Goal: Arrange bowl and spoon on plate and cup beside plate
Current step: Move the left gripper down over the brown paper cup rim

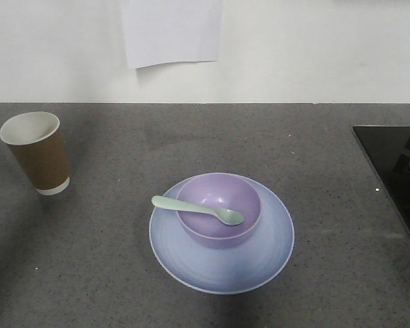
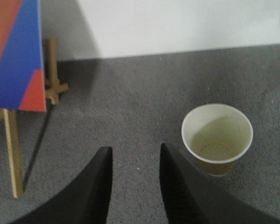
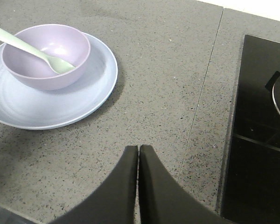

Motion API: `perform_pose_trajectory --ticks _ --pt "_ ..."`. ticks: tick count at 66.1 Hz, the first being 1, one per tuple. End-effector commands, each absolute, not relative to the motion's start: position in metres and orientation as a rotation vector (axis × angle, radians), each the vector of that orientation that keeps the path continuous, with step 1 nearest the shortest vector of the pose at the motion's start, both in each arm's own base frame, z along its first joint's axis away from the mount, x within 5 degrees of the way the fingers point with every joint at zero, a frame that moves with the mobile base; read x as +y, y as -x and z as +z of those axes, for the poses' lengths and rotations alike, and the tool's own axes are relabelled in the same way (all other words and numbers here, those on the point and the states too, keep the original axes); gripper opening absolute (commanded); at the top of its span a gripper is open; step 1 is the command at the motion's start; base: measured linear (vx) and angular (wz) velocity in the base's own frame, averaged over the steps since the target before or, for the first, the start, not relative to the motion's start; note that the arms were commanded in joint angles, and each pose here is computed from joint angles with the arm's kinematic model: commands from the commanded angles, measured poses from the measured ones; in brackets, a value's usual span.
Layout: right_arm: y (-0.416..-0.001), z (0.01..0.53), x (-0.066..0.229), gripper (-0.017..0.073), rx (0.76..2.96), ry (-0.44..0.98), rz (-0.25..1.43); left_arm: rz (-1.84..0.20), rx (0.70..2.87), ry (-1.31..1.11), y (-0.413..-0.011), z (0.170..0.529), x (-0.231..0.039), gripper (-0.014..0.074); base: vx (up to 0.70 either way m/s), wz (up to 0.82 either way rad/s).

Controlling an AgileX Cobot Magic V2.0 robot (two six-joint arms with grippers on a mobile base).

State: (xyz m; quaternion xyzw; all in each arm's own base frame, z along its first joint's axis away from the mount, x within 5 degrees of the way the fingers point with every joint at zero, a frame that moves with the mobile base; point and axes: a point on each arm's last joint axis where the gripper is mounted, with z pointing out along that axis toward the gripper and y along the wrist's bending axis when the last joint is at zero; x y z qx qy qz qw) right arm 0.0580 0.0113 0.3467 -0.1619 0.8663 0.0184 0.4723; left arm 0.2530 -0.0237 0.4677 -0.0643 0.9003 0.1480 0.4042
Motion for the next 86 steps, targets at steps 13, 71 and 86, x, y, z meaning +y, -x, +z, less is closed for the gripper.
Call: perform_pose_trajectory --ticks 13,71,86 --pt "-0.062 0.358 0.012 -0.0005 2.039 0.393 0.042 0.141 2.387 0.154 -0.295 0.439 -0.006 0.0249 0.00 0.00" --pt "-0.060 0.358 0.016 -0.0005 2.052 0.385 0.102 -0.069 2.586 0.219 -0.383 0.343 0.014 0.0249 0.00 0.00" --pt "-0.060 0.357 0.015 -0.0005 2.060 0.385 0.102 -0.025 2.624 0.210 -0.389 0.331 0.017 0.0239 0.00 0.00"
